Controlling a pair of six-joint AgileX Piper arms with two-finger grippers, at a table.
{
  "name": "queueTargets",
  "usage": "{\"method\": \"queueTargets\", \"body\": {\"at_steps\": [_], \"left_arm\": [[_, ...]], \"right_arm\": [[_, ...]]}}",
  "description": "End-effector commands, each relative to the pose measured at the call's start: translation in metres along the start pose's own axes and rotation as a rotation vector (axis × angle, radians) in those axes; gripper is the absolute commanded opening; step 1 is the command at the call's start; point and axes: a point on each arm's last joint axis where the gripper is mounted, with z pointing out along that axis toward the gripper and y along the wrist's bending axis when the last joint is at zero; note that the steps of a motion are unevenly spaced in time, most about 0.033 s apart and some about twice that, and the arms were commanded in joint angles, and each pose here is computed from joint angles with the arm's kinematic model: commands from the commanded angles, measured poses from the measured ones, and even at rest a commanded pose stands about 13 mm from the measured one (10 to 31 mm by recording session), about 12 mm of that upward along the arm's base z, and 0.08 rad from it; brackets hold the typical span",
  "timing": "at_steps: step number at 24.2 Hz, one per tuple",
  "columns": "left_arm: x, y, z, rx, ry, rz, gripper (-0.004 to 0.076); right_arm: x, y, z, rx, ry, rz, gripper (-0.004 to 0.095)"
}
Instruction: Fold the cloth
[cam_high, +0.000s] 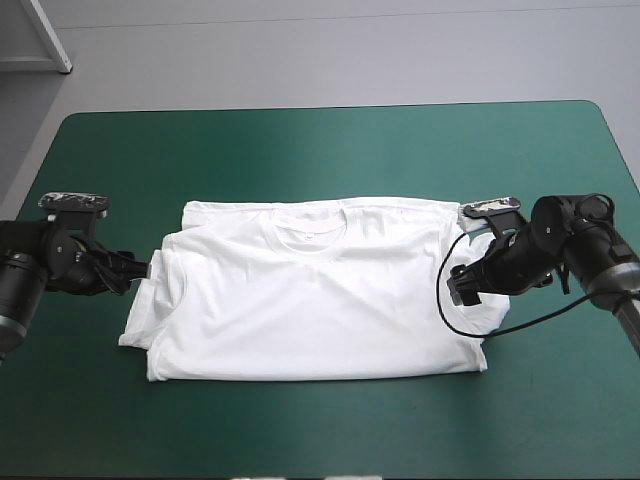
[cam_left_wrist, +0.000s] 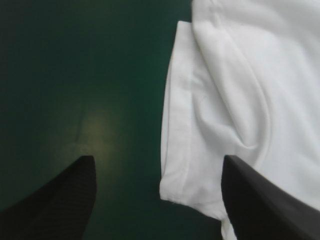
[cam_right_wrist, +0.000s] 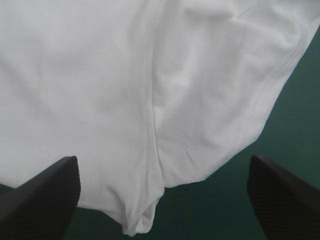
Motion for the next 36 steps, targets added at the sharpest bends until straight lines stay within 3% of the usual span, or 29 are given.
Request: {"method": "queueTargets", "body": {"at_steps": [1, 4, 18, 30, 36], "left_arm": [[-0.003, 0.017, -0.004, 0.031, -0.092, -0.097, 0.0514], [0.005, 0.02, 0.014, 0.057, -0.114, -0.134, 0.0514], [-0.002, 0.017, 0.116, 0.094, 0.048, -0.178, 0.0494], [-0.003, -0.014, 0.131, 0.146, 0.102, -0.097, 0.0197], [-0.001, -0.007, 0.133, 0.088, 0.118, -0.097, -0.0009]], "right_arm": [[-0.003, 0.0, -0.019, 0.01, -0.075, -0.001, 0.0832], [-0.003, 0.001, -0.019, 0.003, -0.079, 0.003, 0.0832], [-0.006, 0.004, -0.019, -0.032, -0.107, 0.018, 0.0805], [-0.006, 0.004, -0.019, -0.029, -0.106, 0.017, 0.0713], [-0.005, 0.004, -0.019, -0.031, -0.098, 0.012, 0.0713]]}}
